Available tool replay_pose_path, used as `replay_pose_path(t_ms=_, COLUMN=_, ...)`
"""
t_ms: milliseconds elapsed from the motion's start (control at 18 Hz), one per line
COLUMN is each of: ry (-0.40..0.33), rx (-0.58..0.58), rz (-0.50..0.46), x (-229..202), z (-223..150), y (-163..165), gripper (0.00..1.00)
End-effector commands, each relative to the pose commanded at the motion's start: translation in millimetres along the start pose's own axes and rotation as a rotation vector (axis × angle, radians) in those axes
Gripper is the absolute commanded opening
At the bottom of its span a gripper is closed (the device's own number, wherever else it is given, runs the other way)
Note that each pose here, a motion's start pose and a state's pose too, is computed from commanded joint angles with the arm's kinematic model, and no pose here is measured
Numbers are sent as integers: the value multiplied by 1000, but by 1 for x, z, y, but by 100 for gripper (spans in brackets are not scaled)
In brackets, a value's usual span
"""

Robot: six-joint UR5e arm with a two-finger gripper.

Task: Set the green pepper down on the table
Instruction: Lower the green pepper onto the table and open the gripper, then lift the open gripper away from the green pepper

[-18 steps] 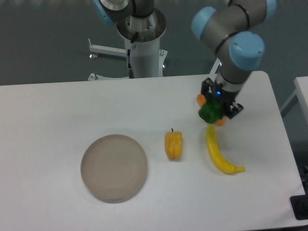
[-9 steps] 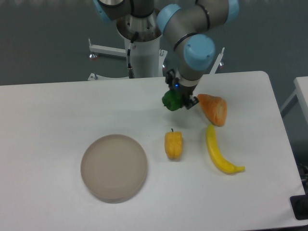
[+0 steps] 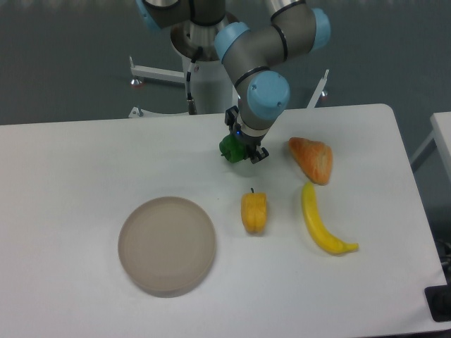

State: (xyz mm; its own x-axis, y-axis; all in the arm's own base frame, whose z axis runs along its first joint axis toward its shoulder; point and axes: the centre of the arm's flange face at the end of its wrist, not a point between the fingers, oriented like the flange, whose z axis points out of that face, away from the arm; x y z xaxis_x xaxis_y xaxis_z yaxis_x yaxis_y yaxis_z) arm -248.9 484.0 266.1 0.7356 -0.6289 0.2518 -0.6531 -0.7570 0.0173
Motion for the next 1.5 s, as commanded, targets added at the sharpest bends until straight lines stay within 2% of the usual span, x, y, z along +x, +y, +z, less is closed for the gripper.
replay_pose_path(t_ms=278, ry=-29, rx=3, rz=-2, x=-5, z=-14, y=2, gripper=100)
replay_pose_path(t_ms=500, ry=-82, rx=11, rz=-26, x=-20, z=-43, y=14, gripper=100)
replay_pose_path(t_ms=722, ry=-161, rx=25, rz=-84, x=-53, z=-86, y=49, gripper=100)
replay_pose_path(t_ms=833, ry=-194, rx=23, rz=-88, x=-69, z=-106, y=53, gripper=100)
replay_pose_path(t_ms=1167, ry=-241, rx=5, rz=-117, x=-124, z=-125, y=78, gripper=100)
replay_pose_path(t_ms=1278, ry=-260, rx=19, rz=-116, x=-134, z=-134, y=77, gripper=100)
replay_pose_path(t_ms=1500, ry=-275, rx=12, rz=-75, x=-146, z=-135, y=46, gripper=100)
